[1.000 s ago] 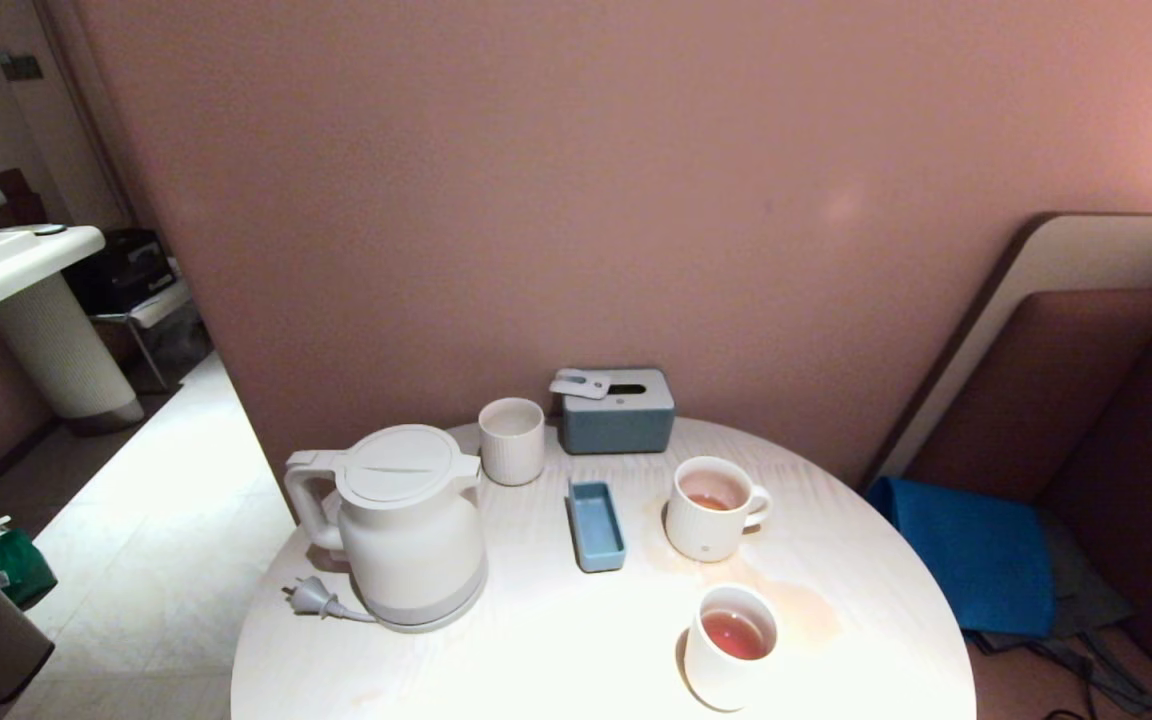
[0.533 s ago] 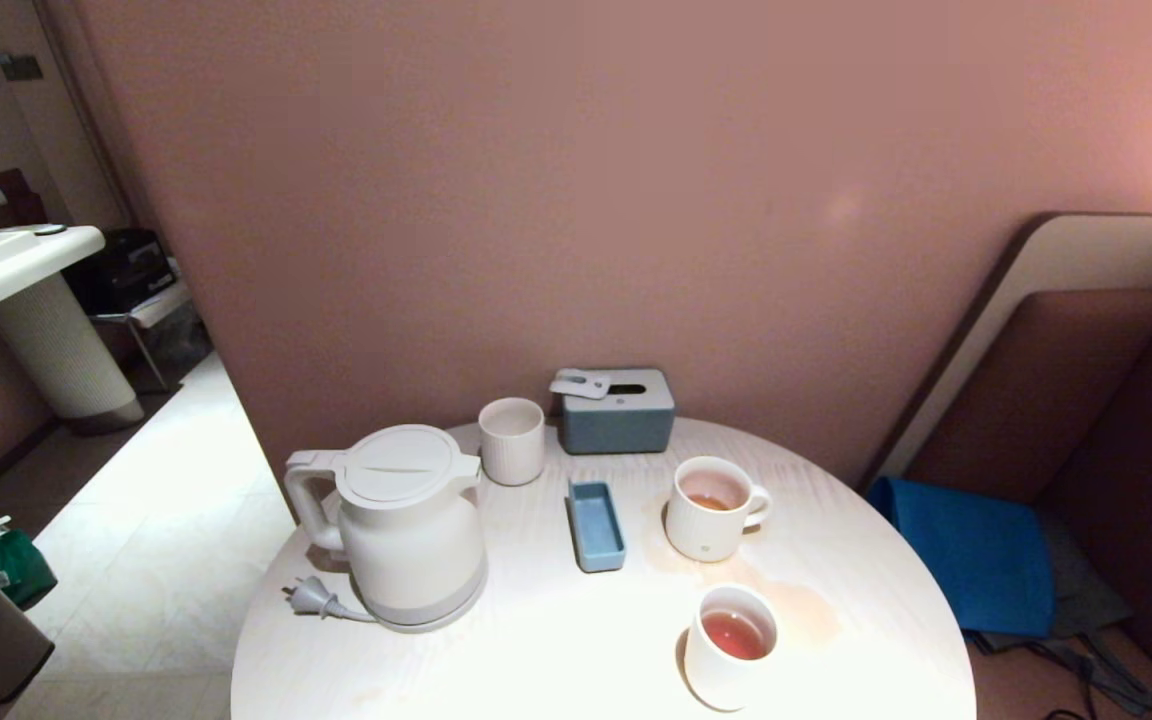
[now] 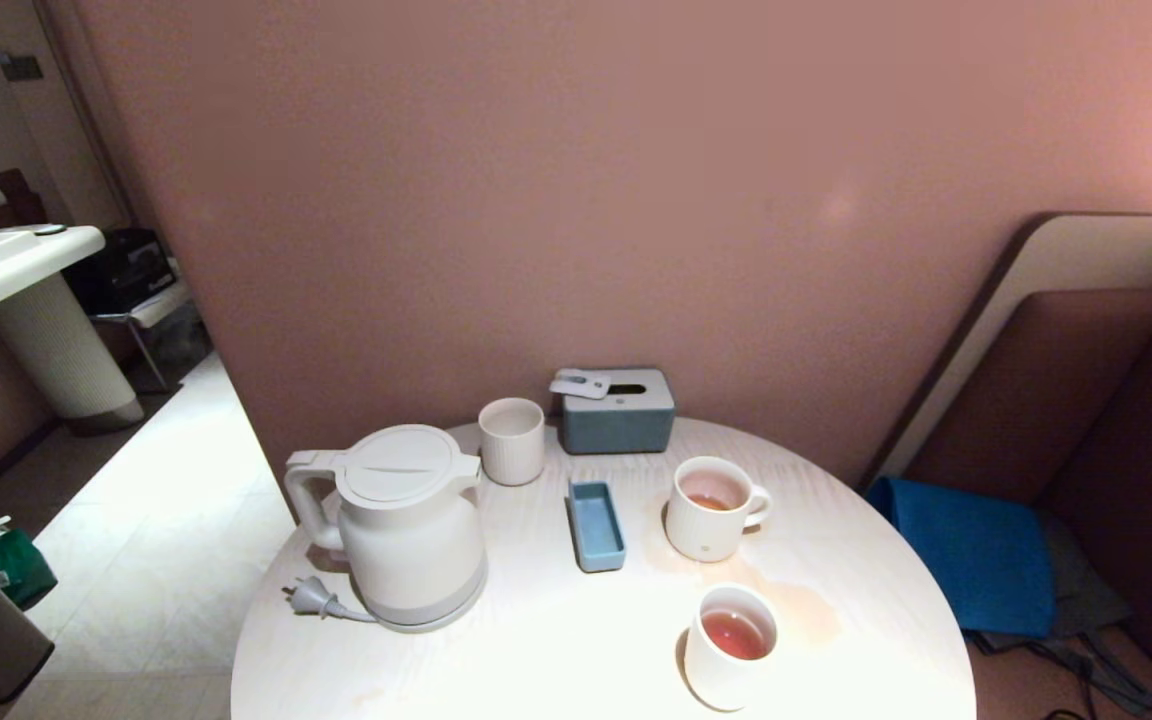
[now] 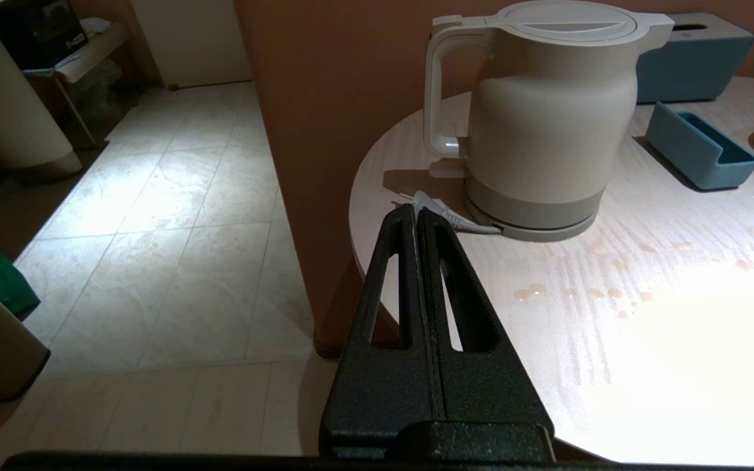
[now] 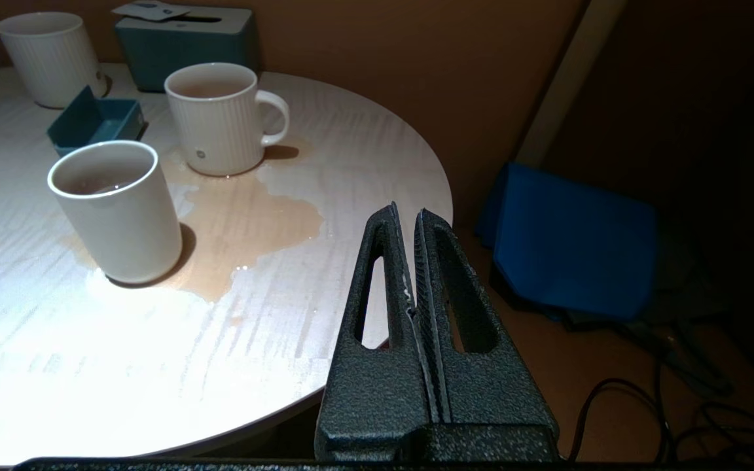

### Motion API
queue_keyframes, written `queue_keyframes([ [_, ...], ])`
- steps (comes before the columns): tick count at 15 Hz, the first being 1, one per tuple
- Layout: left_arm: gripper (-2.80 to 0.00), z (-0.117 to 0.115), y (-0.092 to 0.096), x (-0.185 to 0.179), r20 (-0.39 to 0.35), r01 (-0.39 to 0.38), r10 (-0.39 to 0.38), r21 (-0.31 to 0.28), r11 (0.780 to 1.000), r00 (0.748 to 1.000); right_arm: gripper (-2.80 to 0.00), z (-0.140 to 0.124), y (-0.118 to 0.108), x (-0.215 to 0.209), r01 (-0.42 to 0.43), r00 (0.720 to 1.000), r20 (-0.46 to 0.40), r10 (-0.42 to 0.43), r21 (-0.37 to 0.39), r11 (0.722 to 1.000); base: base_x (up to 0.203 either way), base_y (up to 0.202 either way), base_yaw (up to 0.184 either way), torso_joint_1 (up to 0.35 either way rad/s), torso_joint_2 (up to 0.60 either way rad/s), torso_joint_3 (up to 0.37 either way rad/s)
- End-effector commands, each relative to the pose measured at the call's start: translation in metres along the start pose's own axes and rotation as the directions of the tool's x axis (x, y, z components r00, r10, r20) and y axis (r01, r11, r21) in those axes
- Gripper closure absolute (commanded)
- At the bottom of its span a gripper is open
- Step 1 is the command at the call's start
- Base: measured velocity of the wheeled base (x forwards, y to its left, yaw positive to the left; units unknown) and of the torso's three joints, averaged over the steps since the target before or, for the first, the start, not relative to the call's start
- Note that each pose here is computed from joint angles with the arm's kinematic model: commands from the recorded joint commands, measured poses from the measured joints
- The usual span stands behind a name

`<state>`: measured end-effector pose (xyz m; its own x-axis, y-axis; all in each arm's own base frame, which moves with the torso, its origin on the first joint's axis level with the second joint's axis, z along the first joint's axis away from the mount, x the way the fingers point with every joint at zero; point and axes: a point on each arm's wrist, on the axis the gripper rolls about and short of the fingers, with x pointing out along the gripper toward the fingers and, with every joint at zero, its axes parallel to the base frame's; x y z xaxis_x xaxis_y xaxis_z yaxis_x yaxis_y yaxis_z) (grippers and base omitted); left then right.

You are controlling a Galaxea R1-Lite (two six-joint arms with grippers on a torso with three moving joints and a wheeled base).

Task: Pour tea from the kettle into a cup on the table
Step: Pick up the cup

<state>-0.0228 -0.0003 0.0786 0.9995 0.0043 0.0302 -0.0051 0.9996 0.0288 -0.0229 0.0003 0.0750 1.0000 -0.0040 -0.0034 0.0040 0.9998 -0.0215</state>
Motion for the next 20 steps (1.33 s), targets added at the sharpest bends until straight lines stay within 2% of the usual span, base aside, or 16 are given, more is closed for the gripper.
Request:
queue_keyframes([
  [1,0.0,0.0,0.0,0.0,-0.001,-0.001,0.001,-0.012,1.0,1.0,0.0,0.0,0.0,0.0,-0.001,1.0,-0.001,0.001,0.001,1.0,0.0,0.0,0.0,0.0,0.0,0.0],
  [6,0.0,0.0,0.0,0.0,-0.001,-0.002,0.002,-0.021,1.0,1.0,0.0,0.002,0.0,0.0,-0.001,1.0,0.008,0.001,-0.028,1.0,0.0,0.0,0.0,0.0,0.0,0.0],
  [9,0.0,0.0,0.0,0.0,-0.001,-0.002,0.002,-0.021,1.0,1.0,0.0,0.034,0.0,-0.009,-0.024,0.997,0.078,0.026,-0.03,0.999,0.0,0.0,0.0,0.0,0.0,0.0],
  [13,0.0,0.0,0.0,0.0,-0.001,-0.002,0.002,-0.02,1.0,1.0,0.0,0.077,-0.001,0.0,-0.036,0.999,0.036,0.037,-0.031,0.999,0.0,0.0,0.0,0.0,0.0,0.0],
  [16,0.0,0.0,0.0,0.0,0.0,-0.002,0.002,-0.02,1.0,1.0,0.0,0.119,-0.002,0.022,-0.041,0.999,-0.017,0.04,-0.027,0.999,0.0,0.0,0.0,0.0,0.0,0.0],
  [18,0.0,0.0,0.0,0.0,-0.001,-0.002,0.002,-0.021,1.0,1.0,0.0,0.137,-0.002,0.048,-0.056,0.994,-0.097,0.054,-0.021,0.998,0.0,0.0,0.0,0.0,0.0,0.0],
  [20,0.0,0.0,0.0,0.0,0.0,-0.002,0.002,-0.02,1.0,1.0,0.0,0.146,-0.002,0.081,-0.084,0.976,-0.201,0.081,-0.009,0.996,0.0,0.0,0.0,0.0,0.0,0.0],
])
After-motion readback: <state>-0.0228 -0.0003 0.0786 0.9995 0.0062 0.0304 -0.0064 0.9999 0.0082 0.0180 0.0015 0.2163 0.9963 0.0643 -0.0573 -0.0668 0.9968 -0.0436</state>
